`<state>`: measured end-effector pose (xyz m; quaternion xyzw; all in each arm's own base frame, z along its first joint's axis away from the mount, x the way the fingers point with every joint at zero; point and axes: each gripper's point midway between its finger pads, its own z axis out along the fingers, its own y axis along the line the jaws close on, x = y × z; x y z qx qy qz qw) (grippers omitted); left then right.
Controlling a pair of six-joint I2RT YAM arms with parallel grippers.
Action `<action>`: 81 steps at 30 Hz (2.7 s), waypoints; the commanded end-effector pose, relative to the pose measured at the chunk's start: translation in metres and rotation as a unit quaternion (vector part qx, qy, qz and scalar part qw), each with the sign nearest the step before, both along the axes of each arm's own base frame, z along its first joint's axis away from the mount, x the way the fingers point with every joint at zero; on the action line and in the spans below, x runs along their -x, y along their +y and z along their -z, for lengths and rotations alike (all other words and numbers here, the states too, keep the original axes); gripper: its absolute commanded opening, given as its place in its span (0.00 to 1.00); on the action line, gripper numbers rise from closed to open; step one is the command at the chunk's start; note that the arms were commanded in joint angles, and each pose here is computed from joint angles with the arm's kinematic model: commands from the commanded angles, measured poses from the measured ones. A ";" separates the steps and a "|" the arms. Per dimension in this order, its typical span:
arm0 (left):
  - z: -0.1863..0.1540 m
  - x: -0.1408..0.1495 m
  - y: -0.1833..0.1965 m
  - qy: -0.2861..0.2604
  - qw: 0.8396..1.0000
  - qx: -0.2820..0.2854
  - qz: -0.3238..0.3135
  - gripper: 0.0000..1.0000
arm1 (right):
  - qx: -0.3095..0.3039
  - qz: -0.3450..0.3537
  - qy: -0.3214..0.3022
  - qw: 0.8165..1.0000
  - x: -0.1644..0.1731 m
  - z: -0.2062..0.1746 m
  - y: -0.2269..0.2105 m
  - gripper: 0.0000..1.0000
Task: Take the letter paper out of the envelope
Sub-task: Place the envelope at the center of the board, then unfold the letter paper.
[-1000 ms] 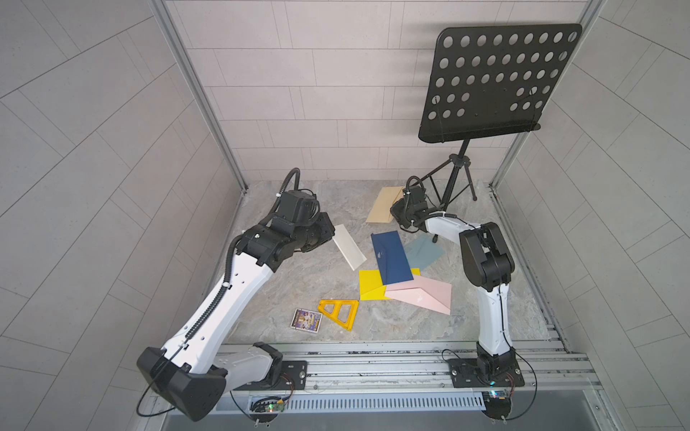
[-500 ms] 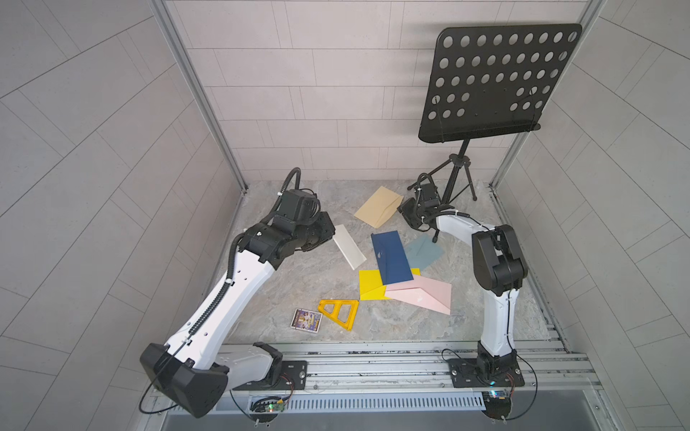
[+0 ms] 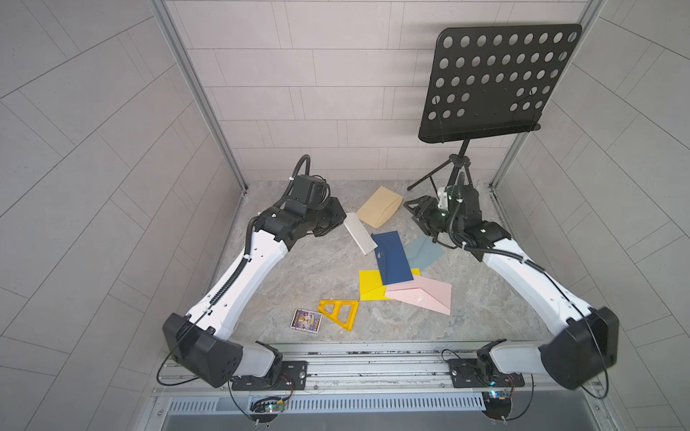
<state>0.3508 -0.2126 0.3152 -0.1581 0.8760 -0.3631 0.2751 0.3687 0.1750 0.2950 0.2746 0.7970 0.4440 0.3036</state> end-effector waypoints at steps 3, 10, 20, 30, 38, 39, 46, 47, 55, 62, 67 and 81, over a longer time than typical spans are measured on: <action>-0.044 -0.023 -0.030 -0.023 0.994 0.108 0.012 0.00 | -0.075 -0.008 0.028 0.997 0.042 -0.003 -0.001 0.71; -0.052 -0.034 -0.056 0.000 0.985 0.168 0.040 0.00 | -0.138 -0.028 0.006 0.990 0.041 -0.021 0.011 0.71; -0.040 -0.034 -0.066 0.010 0.980 0.194 0.039 0.00 | -0.165 -0.053 0.015 0.985 0.038 -0.025 0.023 0.69; -0.034 -0.035 -0.070 0.017 0.979 0.202 0.038 0.00 | -0.197 -0.070 0.005 0.978 0.038 -0.037 0.036 0.68; -0.030 -0.039 -0.078 0.028 0.976 0.215 0.033 0.00 | -0.201 -0.081 -0.018 0.976 0.042 -0.053 0.046 0.66; -0.031 -0.039 -0.078 0.029 0.975 0.217 0.032 0.00 | -0.203 -0.081 -0.020 0.976 0.042 -0.054 0.046 0.66; -0.030 -0.041 -0.087 0.034 0.970 0.238 0.028 0.00 | -0.212 -0.083 -0.034 0.973 0.042 -0.062 0.051 0.64; -0.030 -0.040 -0.089 0.035 0.970 0.240 0.028 0.00 | -0.213 -0.082 -0.035 0.973 0.042 -0.063 0.052 0.63; -0.024 -0.038 -0.096 0.046 0.966 0.255 0.022 0.00 | -0.211 -0.082 -0.040 0.973 0.042 -0.064 0.053 0.53; -0.018 -0.032 -0.098 0.062 0.965 0.254 0.014 0.00 | -0.144 -0.091 -0.038 0.985 0.047 -0.056 0.051 0.16; -0.027 -0.029 -0.096 0.062 0.964 0.256 0.015 0.24 | -0.057 -0.111 -0.041 0.991 0.055 -0.048 0.045 0.00; -0.035 -0.008 -0.063 0.156 0.960 0.233 -0.030 0.90 | 0.297 -0.195 -0.207 0.911 0.069 -0.056 0.008 0.00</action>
